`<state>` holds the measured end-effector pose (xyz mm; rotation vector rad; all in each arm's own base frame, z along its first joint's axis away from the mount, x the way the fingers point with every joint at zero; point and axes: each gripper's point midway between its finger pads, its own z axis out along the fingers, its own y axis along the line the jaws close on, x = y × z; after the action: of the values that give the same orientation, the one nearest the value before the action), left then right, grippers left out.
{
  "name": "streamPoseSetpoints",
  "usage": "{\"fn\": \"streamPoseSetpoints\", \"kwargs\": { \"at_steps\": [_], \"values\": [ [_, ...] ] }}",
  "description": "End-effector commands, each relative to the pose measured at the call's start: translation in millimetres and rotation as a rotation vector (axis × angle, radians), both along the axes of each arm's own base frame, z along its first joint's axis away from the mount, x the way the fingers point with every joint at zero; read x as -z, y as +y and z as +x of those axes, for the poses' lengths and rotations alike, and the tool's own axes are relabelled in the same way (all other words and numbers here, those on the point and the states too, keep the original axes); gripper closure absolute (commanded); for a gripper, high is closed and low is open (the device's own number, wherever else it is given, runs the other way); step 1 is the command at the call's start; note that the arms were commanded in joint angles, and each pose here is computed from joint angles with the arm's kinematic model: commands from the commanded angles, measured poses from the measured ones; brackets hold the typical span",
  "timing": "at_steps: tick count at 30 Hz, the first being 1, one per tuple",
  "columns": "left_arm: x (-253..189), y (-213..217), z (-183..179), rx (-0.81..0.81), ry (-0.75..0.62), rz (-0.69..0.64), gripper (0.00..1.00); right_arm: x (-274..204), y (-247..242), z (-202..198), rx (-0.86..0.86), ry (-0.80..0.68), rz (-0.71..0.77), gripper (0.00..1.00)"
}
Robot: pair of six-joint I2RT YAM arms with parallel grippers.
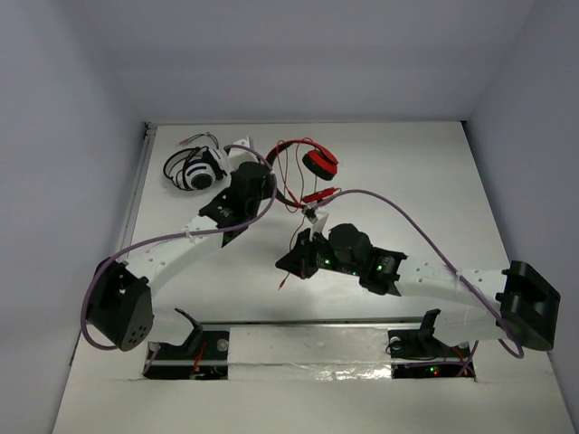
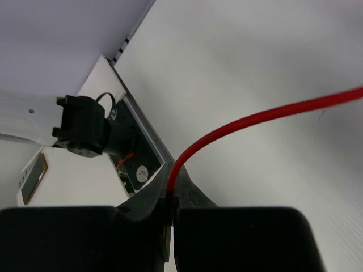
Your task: Wrap the headphones
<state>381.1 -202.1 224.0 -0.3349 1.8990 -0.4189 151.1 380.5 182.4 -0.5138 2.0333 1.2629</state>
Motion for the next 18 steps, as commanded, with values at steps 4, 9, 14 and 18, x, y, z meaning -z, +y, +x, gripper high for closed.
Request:
{"fn": "streamPoseSetpoints", "kwargs": {
  "at_steps": [4,9,14,18],
  "values": [
    [2.4,-20.7,-8.9,0.015,-0.065,-0.059,1.0,-90.0,6.4,15.0,0.086,-0.104,0.23,1.0],
    [24.0,-33.8,-25.0,0.086,-0.035,-0.044,1.0,-111.5,3.3,32.5,0.19,-0.124,0.303,1.0],
    [39.8,-42.9,-41.2,0.146,-0.003,-0.024,1.0,-111.7,-14.1,64.9,0.403,-0.128,0.285,1.0],
    [47.2,-41.9,-48.9,0.158,0.017,-0.045,1.0,-103.1,-32.0,85.3,0.567,-0.111,0.284,1.0]
  ]
}}
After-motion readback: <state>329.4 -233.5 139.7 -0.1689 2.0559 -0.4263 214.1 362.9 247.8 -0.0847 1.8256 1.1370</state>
